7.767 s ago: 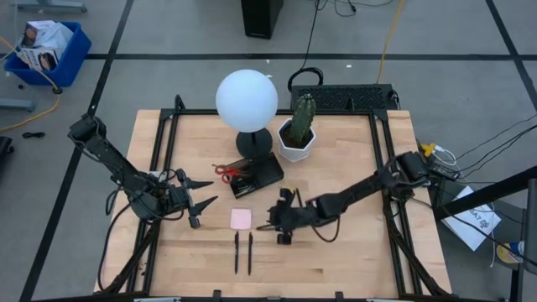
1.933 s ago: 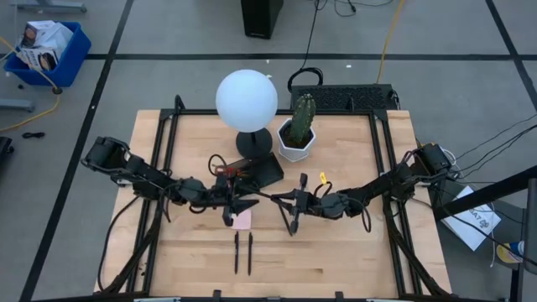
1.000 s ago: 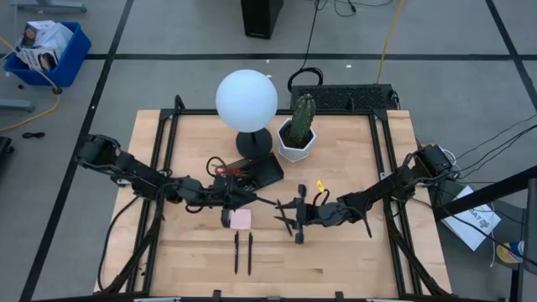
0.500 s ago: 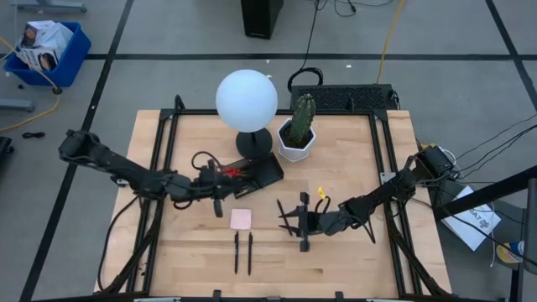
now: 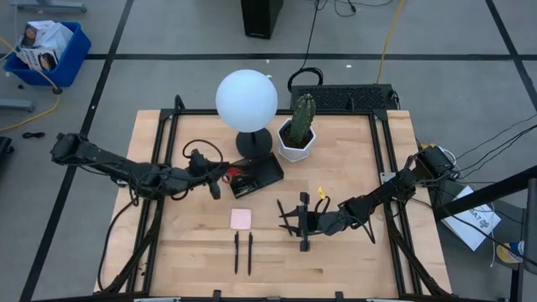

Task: Pick and place office supplies into organizer
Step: Put the black pen into the desk organizer

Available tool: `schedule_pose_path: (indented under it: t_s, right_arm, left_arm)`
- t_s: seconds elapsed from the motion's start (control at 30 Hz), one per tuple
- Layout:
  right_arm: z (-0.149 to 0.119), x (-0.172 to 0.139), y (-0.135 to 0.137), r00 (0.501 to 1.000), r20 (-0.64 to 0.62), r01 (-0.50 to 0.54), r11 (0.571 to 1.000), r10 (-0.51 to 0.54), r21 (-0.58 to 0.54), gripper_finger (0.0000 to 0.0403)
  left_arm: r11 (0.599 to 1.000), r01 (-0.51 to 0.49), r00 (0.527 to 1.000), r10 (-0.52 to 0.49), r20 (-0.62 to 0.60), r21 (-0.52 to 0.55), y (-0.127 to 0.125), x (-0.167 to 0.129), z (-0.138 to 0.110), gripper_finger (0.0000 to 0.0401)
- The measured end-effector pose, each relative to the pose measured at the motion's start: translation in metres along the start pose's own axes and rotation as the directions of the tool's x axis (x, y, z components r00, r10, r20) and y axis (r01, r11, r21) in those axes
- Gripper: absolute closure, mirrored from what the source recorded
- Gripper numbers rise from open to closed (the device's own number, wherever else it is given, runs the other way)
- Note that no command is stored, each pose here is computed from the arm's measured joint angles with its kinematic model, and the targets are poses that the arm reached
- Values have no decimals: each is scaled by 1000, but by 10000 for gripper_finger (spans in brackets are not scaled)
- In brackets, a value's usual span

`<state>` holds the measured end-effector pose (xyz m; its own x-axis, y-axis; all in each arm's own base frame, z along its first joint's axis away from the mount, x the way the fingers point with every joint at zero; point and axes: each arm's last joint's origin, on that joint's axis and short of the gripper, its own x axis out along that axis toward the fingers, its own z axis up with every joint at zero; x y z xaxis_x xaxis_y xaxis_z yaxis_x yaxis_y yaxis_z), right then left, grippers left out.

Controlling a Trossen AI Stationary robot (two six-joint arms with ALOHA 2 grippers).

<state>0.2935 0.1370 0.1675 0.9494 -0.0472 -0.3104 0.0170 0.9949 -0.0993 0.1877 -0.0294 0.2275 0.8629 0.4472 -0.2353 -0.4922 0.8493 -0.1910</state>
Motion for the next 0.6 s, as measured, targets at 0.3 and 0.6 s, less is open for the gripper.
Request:
schedule_pose_path:
  t_s: [0.3, 0.6]
  right_arm:
    - [0, 0, 0, 1000, 1, 0, 1000, 0, 0, 284]
    - [0, 0, 0, 1000, 1, 0, 1000, 0, 0, 284]
  left_arm:
    - [999, -27, 998, 26, -66, -19, 14, 11, -2, 351]
    - [999, -20, 996, 16, -93, -33, 18, 13, -2, 338]
